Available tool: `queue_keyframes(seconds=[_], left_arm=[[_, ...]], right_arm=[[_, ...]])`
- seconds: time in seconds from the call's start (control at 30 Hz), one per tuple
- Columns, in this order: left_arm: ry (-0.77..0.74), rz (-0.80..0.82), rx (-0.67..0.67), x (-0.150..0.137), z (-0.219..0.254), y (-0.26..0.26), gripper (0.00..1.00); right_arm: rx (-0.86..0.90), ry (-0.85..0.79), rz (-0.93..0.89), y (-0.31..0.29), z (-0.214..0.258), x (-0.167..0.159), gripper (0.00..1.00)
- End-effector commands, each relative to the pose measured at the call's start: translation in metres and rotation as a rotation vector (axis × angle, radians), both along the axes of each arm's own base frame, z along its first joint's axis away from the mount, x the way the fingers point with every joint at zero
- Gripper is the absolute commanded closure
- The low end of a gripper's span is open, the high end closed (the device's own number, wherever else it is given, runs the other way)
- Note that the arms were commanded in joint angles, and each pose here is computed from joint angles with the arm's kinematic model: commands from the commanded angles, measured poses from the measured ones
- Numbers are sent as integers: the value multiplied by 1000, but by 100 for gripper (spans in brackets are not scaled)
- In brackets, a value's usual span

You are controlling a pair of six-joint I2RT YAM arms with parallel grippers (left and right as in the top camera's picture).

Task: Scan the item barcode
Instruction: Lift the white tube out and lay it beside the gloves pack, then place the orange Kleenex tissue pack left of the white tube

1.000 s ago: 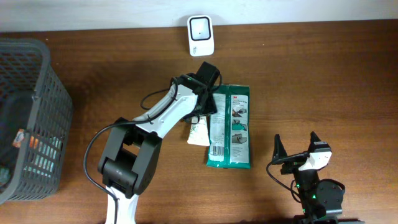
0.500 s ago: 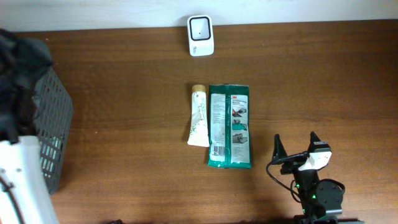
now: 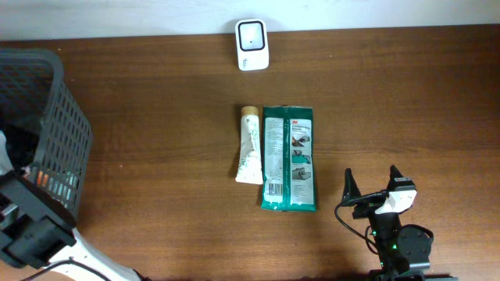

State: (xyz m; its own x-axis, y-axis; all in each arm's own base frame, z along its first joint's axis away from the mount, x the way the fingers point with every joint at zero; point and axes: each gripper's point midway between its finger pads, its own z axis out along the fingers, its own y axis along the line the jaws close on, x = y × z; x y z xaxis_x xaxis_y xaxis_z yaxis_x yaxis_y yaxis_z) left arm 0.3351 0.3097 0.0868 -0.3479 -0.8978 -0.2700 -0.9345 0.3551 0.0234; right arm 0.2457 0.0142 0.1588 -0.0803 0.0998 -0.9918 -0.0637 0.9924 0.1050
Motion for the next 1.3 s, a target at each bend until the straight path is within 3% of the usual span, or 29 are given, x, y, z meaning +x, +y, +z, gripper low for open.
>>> queue_keyframes(seconds=[0.0, 0.17, 0.2, 0.27, 0.33, 0.4, 0.5, 0.63, 0.7, 0.73, 0.83, 0.9, 1.07, 1.27], left_arm=[[92, 28, -12, -10, -35, 7, 47], [186, 35, -9, -21, -63, 11, 56], [190, 35, -11, -20, -67, 12, 64], [197, 34, -17, -21, -71, 11, 100], [204, 33, -23, -23, -64, 9, 100], [154, 36, 14, -15, -25, 15, 100], [-109, 14, 146, 1, 105, 11, 100], [-416, -240, 342, 29, 246, -74, 100], [-465, -332, 467, 37, 287, -124, 100], [-478, -436, 455, 49, 289, -161, 100], [-439, -764, 253, 70, 242, -282, 100], [-248, -1007, 148, 59, 152, -372, 100], [35, -1167, 74, 18, 36, -416, 100], [83, -1222, 44, 6, 12, -420, 100]], right_arm=[[4, 3, -4, -1, -2, 0, 2], [4, 3, -4, -1, -2, 0, 2], [4, 3, -4, -1, -2, 0, 2], [4, 3, -4, -1, -2, 0, 2], [4, 3, -4, -1, -2, 0, 2], [4, 3, -4, -1, -2, 0, 2], [4, 3, -4, -1, -2, 0, 2], [4, 3, -4, -1, -2, 0, 2], [4, 3, -4, -1, -2, 0, 2], [4, 3, -4, -1, -2, 0, 2], [4, 3, -4, -1, -2, 0, 2], [4, 3, -4, -1, -2, 0, 2], [4, 3, -4, -1, -2, 0, 2], [4, 3, -4, -1, -2, 0, 2]])
